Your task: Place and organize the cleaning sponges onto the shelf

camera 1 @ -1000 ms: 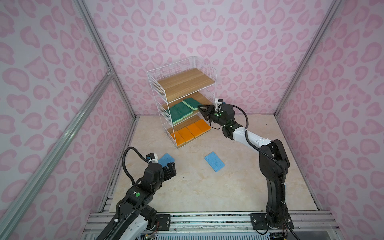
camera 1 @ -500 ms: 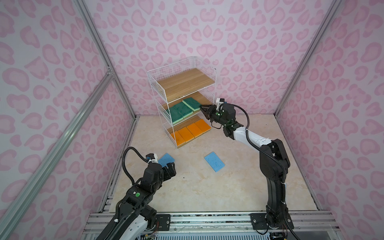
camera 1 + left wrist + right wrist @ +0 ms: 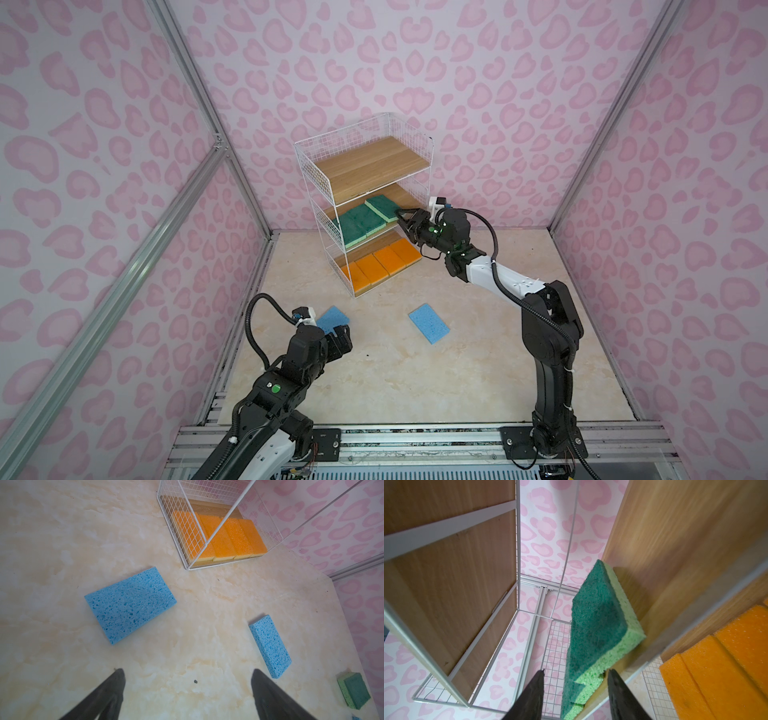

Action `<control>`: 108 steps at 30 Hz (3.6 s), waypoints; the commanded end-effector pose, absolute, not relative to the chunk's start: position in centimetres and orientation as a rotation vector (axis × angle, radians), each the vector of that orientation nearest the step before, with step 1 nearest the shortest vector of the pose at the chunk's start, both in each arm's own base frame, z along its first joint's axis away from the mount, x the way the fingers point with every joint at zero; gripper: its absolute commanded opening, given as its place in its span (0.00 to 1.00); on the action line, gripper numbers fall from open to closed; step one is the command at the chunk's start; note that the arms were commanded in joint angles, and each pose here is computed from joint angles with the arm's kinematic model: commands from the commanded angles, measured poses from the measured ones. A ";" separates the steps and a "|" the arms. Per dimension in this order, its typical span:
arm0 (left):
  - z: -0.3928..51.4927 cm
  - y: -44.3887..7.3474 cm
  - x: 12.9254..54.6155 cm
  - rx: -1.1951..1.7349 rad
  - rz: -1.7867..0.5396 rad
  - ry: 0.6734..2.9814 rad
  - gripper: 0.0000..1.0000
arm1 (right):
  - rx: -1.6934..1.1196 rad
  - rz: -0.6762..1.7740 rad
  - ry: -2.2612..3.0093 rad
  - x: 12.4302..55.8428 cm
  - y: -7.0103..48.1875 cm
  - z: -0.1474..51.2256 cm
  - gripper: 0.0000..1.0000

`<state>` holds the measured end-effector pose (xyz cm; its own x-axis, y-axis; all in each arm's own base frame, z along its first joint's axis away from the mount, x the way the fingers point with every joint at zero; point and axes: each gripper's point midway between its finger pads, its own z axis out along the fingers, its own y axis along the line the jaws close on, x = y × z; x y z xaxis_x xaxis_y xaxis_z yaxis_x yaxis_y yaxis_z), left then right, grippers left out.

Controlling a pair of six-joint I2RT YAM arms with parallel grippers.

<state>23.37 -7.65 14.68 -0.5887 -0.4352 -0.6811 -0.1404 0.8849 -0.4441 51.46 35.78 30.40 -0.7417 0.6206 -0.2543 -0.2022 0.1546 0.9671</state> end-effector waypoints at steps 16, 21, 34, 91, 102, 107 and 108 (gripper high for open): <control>15.0 -7.3 23.3 -0.401 -0.416 2.174 0.96 | 0.424 1.718 1.762 52.7 37.1 30.1 0.53; 14.7 -7.2 23.2 -0.406 -0.415 2.176 0.96 | 0.434 1.713 1.769 53.0 37.3 29.6 0.51; 14.8 -7.1 23.1 -0.407 -0.415 2.169 0.96 | 0.451 1.690 1.732 53.9 36.9 29.8 0.19; 16.1 -7.8 23.8 -0.363 -0.421 2.179 0.96 | 0.294 1.416 2.005 50.2 36.7 25.5 0.85; 16.0 -8.7 24.2 -0.335 -0.458 2.190 0.96 | 0.302 1.391 1.952 47.5 33.1 26.2 0.84; 15.3 -11.2 25.6 -0.268 -0.497 2.245 0.97 | 0.273 1.181 2.107 44.7 29.0 23.4 0.85; 15.1 -11.9 26.0 -0.255 -0.504 2.254 0.97 | 0.290 1.116 2.160 43.9 27.5 22.2 0.84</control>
<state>24.72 -10.07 13.70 -0.6796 -0.3456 -0.6471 -0.0867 0.9137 -0.3970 45.16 29.91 25.49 -0.7272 0.5316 -0.4343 -0.1654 0.4784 0.8624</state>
